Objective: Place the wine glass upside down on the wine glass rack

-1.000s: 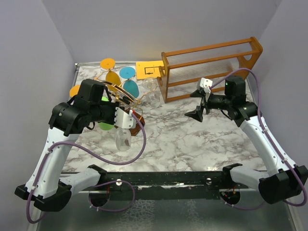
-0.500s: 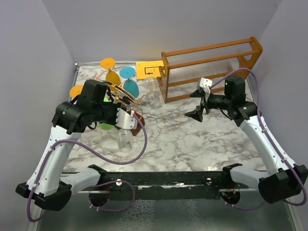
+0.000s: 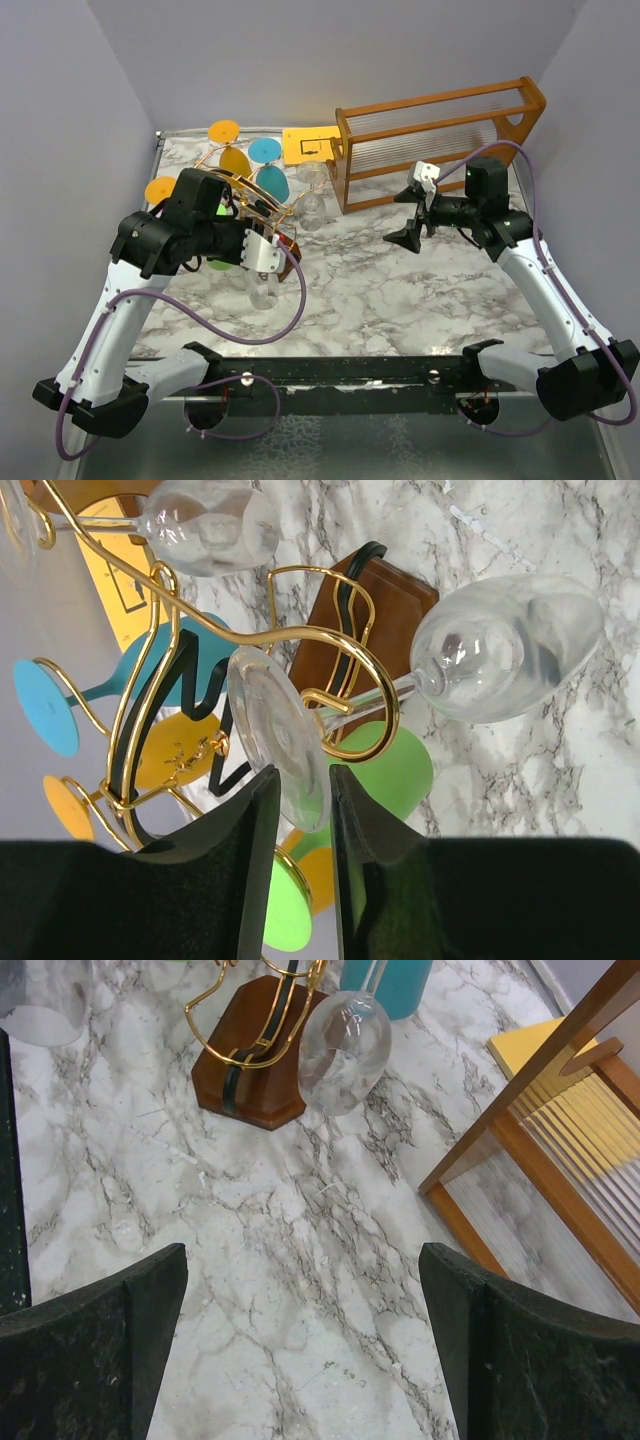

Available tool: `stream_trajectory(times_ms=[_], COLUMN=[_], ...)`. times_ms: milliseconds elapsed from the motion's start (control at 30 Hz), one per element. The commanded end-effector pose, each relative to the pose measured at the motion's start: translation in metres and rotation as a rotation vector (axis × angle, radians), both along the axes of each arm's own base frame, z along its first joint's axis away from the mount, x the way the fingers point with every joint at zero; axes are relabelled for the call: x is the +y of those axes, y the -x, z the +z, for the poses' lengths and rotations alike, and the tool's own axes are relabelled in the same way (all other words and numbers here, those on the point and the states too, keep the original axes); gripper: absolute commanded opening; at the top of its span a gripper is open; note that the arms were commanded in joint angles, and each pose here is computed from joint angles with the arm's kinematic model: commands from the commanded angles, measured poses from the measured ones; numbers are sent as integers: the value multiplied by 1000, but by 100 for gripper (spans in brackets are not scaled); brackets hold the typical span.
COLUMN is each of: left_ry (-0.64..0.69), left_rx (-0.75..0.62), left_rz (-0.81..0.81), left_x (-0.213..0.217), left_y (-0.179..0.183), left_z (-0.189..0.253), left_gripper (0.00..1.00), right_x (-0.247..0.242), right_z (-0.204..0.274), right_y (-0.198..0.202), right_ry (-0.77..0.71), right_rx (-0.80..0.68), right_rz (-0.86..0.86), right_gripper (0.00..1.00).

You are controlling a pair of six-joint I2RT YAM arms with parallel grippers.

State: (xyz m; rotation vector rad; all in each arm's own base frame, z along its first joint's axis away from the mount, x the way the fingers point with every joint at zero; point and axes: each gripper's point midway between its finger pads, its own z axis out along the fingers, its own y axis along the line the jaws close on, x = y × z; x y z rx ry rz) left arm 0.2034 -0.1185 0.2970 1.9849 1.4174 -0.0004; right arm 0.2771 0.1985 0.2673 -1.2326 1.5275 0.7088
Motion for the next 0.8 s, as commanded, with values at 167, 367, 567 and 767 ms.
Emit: stream_trajectory(times_ms=[167,367,567,767], left_ry=[3,5,15,60], left_rx=[26,30,37,50], left_rz=[-34,-49,-57,-64], left_x=[-2,-3,-4,-6], left_y=[9,12,17,29], left_z=[-2,-2,0,6], left_gripper=[36,41,46,57], right_x=[-2,-2,-8,-14], right_z=[-1,1,12,24], right_y=[-3,-3,-8,-12], right_ry=[9,12,28,47], right_rx=[-14,-20,-60,-114], right_rz=[-5,-9,-47,-86], right_gripper=[98,98,98,99])
